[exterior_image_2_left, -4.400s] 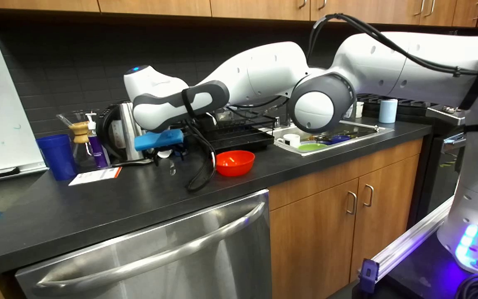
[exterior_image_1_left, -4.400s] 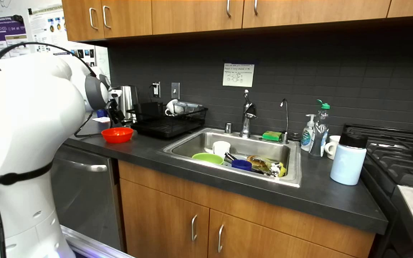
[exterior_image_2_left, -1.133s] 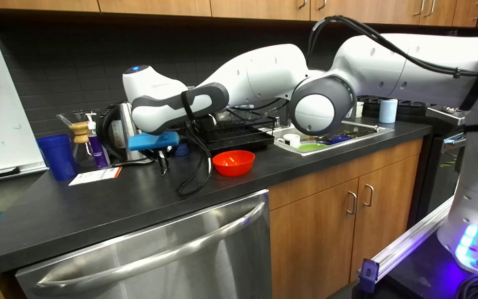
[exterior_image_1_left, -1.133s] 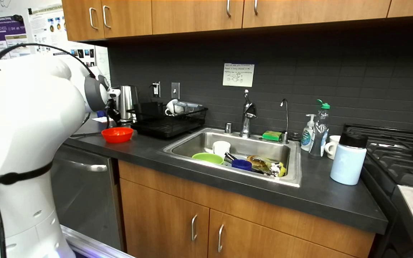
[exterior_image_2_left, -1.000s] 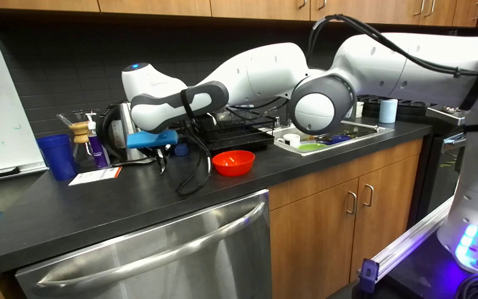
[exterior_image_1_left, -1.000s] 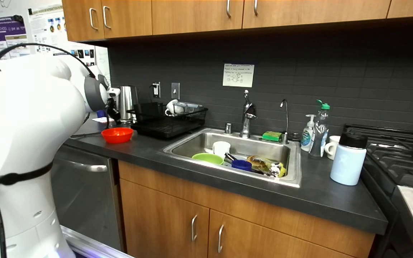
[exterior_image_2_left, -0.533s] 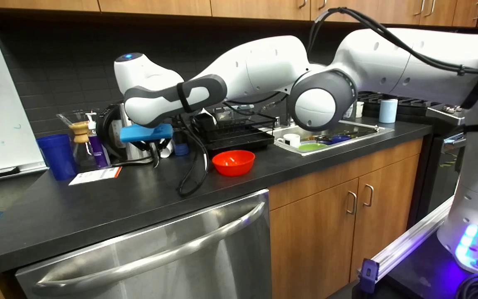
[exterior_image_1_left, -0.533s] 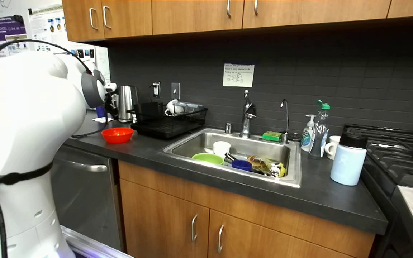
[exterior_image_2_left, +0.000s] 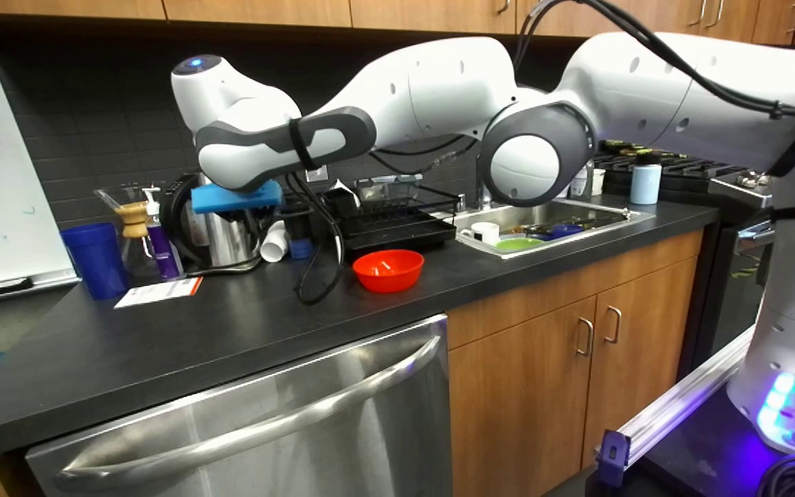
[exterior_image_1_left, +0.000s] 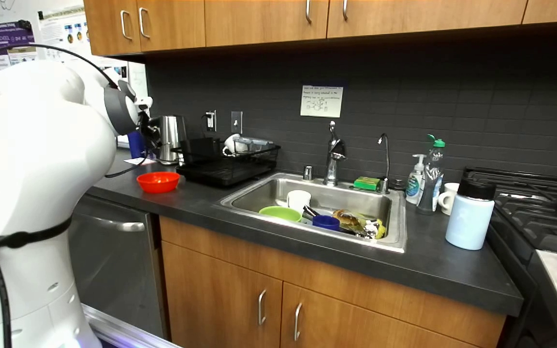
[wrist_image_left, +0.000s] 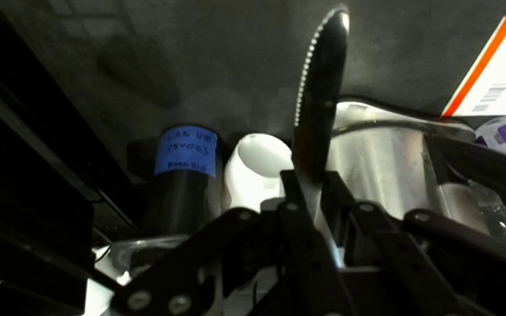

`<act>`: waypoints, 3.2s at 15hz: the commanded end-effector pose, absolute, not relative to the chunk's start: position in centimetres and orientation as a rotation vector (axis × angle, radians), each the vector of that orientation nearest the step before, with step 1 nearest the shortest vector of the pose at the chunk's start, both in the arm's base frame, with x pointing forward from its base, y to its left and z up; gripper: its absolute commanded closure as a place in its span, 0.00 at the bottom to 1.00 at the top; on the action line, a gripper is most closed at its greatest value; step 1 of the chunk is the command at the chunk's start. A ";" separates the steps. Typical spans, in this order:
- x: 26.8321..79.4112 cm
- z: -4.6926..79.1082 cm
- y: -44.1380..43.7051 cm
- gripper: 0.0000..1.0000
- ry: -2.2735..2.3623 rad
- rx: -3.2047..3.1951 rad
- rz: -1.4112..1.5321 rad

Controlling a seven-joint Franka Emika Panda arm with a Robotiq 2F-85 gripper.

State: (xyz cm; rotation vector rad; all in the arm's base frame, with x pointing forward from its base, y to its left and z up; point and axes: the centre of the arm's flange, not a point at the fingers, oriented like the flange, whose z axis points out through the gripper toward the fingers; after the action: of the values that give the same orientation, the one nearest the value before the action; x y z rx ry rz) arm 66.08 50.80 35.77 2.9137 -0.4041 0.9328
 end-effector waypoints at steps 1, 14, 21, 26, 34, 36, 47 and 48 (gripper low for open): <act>65.0 39.3 49.4 0.96 -0.457 2.845 1.047; 67.8 44.5 41.8 0.96 -0.857 2.523 1.273; 67.9 45.4 38.1 0.96 -0.987 2.343 1.314; 68.0 45.0 35.8 0.96 -1.060 2.236 1.287; 67.8 42.9 34.7 0.96 -1.091 2.168 1.199; 67.7 42.1 34.8 0.96 -1.088 2.160 1.180; 67.0 39.0 35.3 0.96 -1.026 2.119 1.172; 66.8 39.0 35.3 0.96 -1.023 2.112 1.173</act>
State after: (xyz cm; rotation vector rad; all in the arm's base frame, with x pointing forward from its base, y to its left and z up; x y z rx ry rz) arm 70.75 37.74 39.73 2.1485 -1.0203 1.1568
